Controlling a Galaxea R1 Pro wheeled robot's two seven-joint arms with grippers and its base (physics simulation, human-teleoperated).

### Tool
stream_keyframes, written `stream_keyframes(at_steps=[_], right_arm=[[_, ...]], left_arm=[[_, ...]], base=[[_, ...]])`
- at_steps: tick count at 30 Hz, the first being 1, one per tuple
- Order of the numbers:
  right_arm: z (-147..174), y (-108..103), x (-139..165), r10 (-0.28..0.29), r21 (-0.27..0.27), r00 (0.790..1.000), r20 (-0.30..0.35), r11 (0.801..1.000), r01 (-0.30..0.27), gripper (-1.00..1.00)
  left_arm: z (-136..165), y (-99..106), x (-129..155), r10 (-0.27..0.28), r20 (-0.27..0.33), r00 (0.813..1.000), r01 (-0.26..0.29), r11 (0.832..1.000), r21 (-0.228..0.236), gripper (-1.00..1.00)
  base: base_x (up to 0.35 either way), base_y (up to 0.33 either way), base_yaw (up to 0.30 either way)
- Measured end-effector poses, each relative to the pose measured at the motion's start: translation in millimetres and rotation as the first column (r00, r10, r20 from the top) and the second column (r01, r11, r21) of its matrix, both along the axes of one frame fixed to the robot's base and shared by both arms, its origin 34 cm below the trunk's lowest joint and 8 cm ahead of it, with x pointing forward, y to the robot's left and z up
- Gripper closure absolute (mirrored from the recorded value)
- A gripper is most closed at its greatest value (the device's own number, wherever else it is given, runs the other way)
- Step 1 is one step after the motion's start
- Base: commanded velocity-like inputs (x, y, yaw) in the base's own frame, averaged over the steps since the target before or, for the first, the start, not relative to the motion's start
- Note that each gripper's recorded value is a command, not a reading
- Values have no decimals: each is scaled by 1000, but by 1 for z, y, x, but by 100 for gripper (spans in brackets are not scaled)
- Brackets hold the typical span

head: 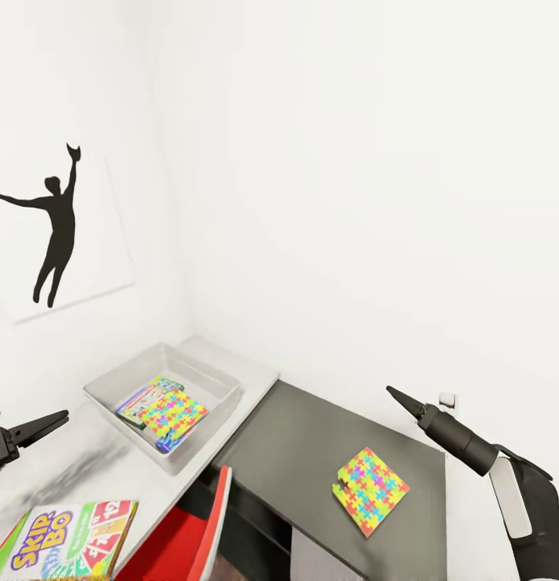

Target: Put all the toys in the child's room - the three board games (two on the bed and one on the table), the two jigsaw puzzles on the table, and the tennis ball on the table - inside the toy box on the table in the child's room.

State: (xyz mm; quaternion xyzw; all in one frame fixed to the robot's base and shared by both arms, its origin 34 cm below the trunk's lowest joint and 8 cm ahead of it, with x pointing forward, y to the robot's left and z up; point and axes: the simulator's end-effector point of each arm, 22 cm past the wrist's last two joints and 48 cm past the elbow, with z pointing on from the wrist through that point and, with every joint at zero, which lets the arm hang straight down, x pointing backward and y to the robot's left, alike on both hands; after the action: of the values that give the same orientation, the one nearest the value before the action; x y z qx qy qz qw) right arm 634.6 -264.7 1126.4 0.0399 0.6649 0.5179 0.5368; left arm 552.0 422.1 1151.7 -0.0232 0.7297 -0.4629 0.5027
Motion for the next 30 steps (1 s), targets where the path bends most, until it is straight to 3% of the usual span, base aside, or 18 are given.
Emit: stream_keyframes(at_steps=[30], right_arm=[[19,-4,-5,-2,2,999,35,1000,2,-100]], left_arm=[[17,2,-6,5,40,999,-5,1000,2,-100]], base=[[-8,-6,-208]])
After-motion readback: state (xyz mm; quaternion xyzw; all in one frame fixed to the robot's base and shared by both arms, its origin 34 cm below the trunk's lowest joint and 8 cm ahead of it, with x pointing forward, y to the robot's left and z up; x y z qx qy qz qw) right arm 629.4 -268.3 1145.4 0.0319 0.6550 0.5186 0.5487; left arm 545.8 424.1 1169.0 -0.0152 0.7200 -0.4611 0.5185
